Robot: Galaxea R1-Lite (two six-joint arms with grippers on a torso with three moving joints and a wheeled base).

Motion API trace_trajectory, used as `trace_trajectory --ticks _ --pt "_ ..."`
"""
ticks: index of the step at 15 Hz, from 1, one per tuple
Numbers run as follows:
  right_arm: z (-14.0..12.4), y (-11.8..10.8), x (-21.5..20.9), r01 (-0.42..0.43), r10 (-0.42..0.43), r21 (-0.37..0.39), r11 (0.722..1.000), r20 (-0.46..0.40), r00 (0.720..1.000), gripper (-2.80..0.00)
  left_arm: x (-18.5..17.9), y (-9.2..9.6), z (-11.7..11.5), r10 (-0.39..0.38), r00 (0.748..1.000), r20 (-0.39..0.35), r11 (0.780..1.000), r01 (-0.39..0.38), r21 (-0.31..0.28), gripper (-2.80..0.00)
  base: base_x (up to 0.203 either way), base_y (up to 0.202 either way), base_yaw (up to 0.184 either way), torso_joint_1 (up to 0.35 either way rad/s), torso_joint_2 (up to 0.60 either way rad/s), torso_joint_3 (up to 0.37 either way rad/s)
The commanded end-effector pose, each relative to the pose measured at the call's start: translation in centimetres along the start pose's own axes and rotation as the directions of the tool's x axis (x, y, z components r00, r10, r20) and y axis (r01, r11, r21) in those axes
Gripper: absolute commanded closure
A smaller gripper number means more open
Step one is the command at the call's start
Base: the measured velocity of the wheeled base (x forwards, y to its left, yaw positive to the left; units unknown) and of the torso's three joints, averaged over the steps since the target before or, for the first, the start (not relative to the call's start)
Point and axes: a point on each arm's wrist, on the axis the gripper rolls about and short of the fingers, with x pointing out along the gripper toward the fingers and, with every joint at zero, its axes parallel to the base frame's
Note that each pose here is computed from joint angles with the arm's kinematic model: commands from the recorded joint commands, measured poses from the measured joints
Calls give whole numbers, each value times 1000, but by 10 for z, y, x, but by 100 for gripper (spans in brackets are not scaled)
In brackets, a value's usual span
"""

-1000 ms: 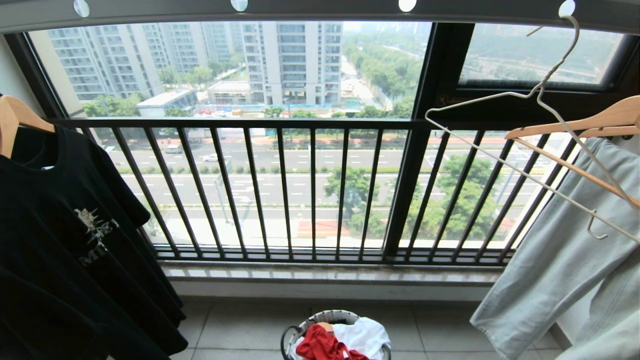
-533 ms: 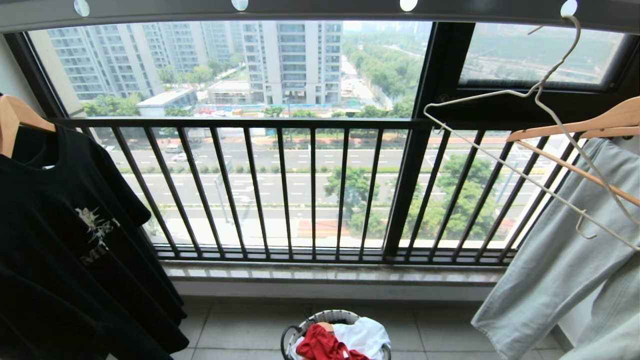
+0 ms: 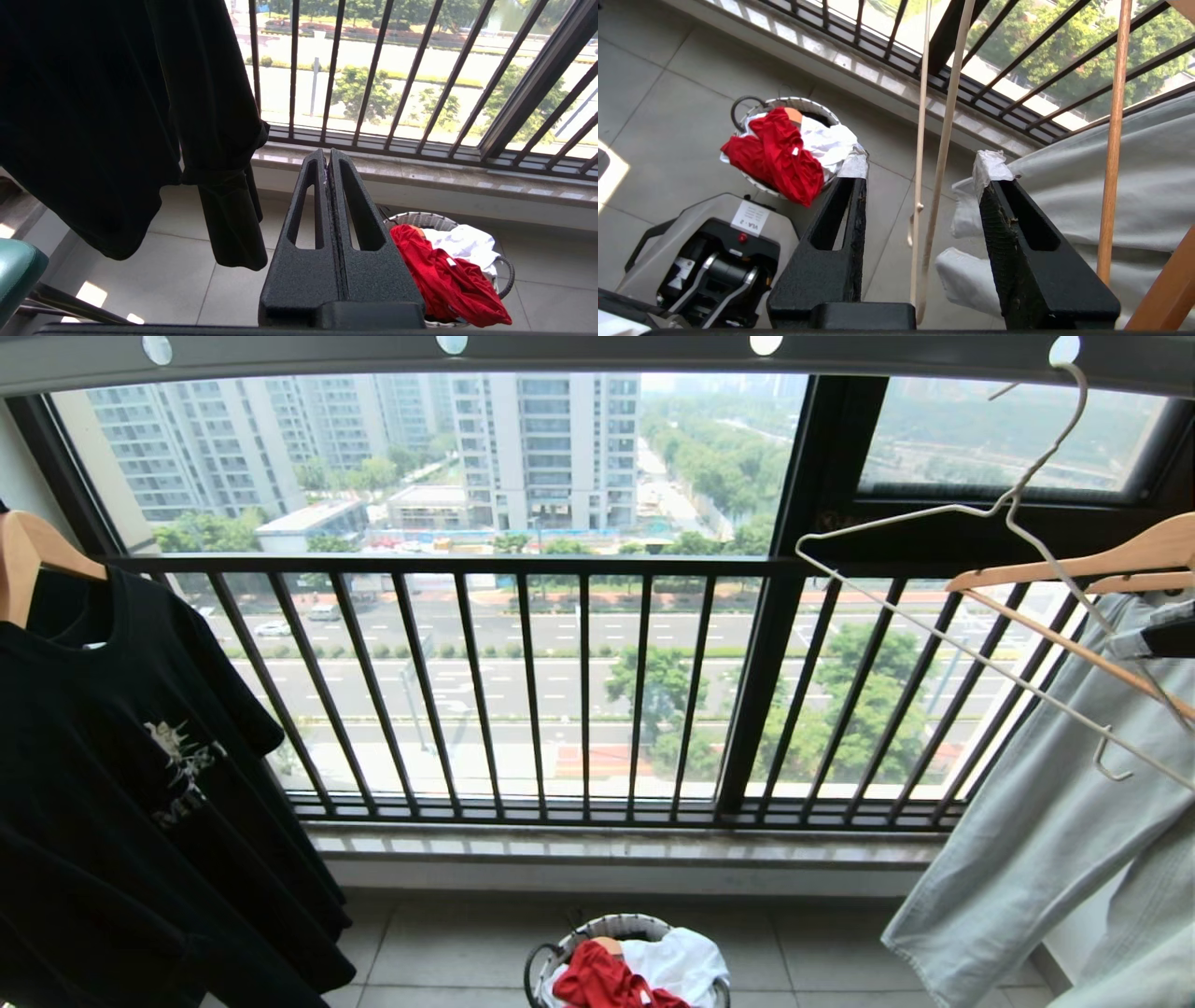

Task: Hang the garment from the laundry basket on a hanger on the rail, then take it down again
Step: Pick up the clothes rack on the clothesline

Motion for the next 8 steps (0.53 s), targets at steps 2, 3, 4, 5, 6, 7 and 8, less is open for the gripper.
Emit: trace_trajectory --ticks 2,3,4,5,6,7,8 --pt "2 -9 27 -10 10 11 1000 -46 999 -280 0 0 0 2 1000 0 1000 -2 -1 0 0 0 0 0 0 0" --pt "2 -13 33 1 0 17 1000 -42 999 -280 0 0 0 1 1000 0 1000 -1 -1 0 0 0 0 0 0 0" --pt "2 -18 40 2 -1 26 1000 -44 999 -280 0 0 0 1 1000 0 1000 -1 -1 0 0 0 0 0 0 0" --pt "0 -24 46 -6 8 45 999 -52 999 -280 0 0 0 1 1000 -2 1000 -1 -1 0 0 0 0 0 0 0" --pt "-2 -28 50 -33 36 60 998 -49 998 -280 0 0 0 3 1000 0 1000 -3 -1 0 0 0 0 0 0 0" --pt "-4 -31 51 -57 60 74 996 -44 997 -280 0 0 0 1 1000 -2 1000 -1 -1 0 0 0 0 0 0 0" --pt "-7 -32 53 -79 83 84 993 -45 996 -280 0 0 0 1 1000 0 1000 -1 -1 0 0 0 0 0 0 0"
